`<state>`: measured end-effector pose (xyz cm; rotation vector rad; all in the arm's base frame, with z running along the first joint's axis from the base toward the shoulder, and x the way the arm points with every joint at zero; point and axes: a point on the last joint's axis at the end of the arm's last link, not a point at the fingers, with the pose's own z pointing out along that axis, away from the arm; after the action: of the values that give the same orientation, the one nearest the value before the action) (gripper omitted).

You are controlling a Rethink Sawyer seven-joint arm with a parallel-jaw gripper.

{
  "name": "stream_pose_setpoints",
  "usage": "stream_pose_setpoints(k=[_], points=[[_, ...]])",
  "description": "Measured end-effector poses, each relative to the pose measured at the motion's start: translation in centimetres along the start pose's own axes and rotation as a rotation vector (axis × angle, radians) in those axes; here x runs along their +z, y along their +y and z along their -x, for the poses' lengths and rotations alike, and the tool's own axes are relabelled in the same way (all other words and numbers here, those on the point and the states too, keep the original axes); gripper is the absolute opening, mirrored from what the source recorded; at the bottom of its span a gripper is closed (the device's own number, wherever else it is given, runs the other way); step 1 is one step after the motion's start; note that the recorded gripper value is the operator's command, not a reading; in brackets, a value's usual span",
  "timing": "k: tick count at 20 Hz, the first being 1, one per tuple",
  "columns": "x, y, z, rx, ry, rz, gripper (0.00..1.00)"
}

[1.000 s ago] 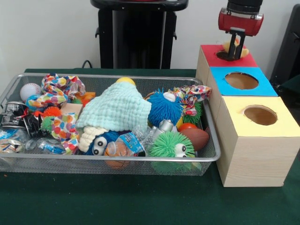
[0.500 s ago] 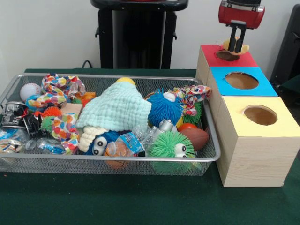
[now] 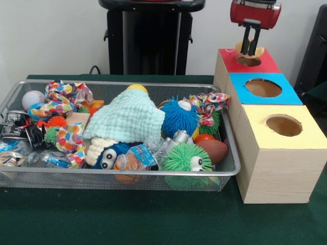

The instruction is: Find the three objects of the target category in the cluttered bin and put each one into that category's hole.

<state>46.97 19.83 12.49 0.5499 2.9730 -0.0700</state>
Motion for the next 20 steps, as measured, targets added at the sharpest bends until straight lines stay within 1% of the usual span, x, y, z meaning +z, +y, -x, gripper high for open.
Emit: stream_pose_setpoints(k=[7, 20], points=[[0.5, -0.7, 0.0, -0.007, 0.006, -0.011, 0.00], [2.6, -0.8, -1.2, -0.018, 0.051, -0.033, 0.00]])
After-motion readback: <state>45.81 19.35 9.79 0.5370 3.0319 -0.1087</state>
